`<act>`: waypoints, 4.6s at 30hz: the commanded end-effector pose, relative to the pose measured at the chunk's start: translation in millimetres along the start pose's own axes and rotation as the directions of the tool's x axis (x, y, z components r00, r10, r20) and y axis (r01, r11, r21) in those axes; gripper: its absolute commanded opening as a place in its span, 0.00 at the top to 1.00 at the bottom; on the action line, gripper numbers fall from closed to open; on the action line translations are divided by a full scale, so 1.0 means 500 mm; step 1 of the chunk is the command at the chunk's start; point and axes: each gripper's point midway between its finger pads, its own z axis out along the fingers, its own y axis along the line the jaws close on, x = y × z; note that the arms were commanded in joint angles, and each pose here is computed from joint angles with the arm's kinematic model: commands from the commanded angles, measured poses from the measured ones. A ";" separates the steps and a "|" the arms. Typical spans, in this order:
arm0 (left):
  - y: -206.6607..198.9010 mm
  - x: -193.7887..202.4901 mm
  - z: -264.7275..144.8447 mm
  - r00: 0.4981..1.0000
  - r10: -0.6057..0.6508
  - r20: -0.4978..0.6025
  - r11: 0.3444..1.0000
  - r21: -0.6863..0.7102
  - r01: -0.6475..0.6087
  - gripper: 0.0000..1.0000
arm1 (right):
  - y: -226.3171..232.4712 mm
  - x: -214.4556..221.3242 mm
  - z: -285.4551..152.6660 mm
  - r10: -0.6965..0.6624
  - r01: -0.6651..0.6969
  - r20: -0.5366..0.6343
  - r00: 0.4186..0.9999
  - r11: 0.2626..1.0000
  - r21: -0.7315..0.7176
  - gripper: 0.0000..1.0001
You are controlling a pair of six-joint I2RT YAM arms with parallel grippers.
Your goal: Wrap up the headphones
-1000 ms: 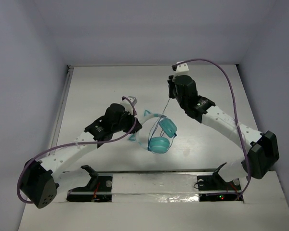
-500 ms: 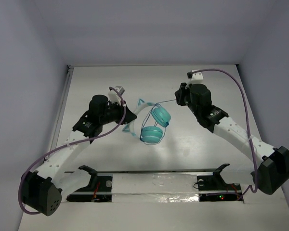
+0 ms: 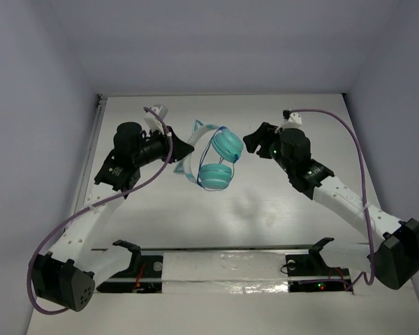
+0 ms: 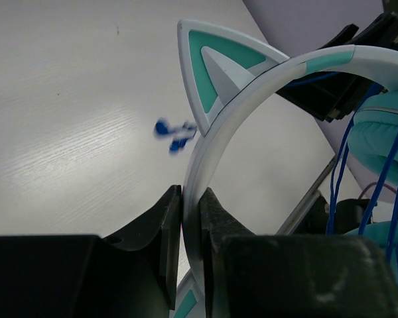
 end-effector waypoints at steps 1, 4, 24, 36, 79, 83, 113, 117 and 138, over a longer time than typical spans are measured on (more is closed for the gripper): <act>-0.040 -0.071 -0.011 0.996 0.041 0.074 0.999 0.029 -0.043 1.00 | 0.044 -0.041 -0.004 0.123 -0.122 0.016 0.992 0.991 -0.061 0.31; -0.040 -0.090 -0.008 0.997 0.034 0.075 0.999 0.008 -0.035 1.00 | 0.063 -0.050 -0.013 0.156 -0.153 0.021 0.987 0.982 -0.112 0.31; -0.037 -0.185 -0.032 0.988 0.140 0.070 0.981 -0.145 -0.129 1.00 | 0.095 -0.031 -0.095 -0.275 0.333 0.200 0.940 0.869 -0.367 0.35; -0.053 -0.187 -0.031 0.989 0.143 0.031 0.984 -0.115 -0.138 1.00 | 0.236 0.071 -0.115 -0.327 0.251 0.061 0.943 0.577 -0.777 0.23; -0.112 -0.190 -0.068 0.987 0.151 0.049 0.988 -0.023 -0.150 1.00 | 0.300 0.107 -0.052 -0.302 0.163 0.043 0.952 0.384 -0.909 0.28; -0.120 -0.211 -0.069 0.985 0.153 0.080 0.988 -0.022 -0.152 1.00 | 0.286 0.120 -0.041 -0.301 0.153 0.022 0.953 0.420 -0.895 0.32; -0.054 -0.277 0.029 0.936 -0.103 0.336 0.994 -0.006 0.111 1.00 | 0.221 0.239 0.049 -0.084 -0.065 -0.205 0.975 0.776 -0.627 1.00; 0.020 -0.263 0.052 0.905 -0.127 0.406 0.979 -0.097 0.180 1.00 | 0.240 0.250 -0.006 0.054 -0.258 -0.315 0.947 0.714 -0.651 1.00; 0.209 -0.144 0.086 0.795 -0.130 0.592 0.870 -0.317 0.378 1.00 | 0.298 0.293 -0.091 0.260 -0.560 -0.509 0.820 0.547 -0.622 0.89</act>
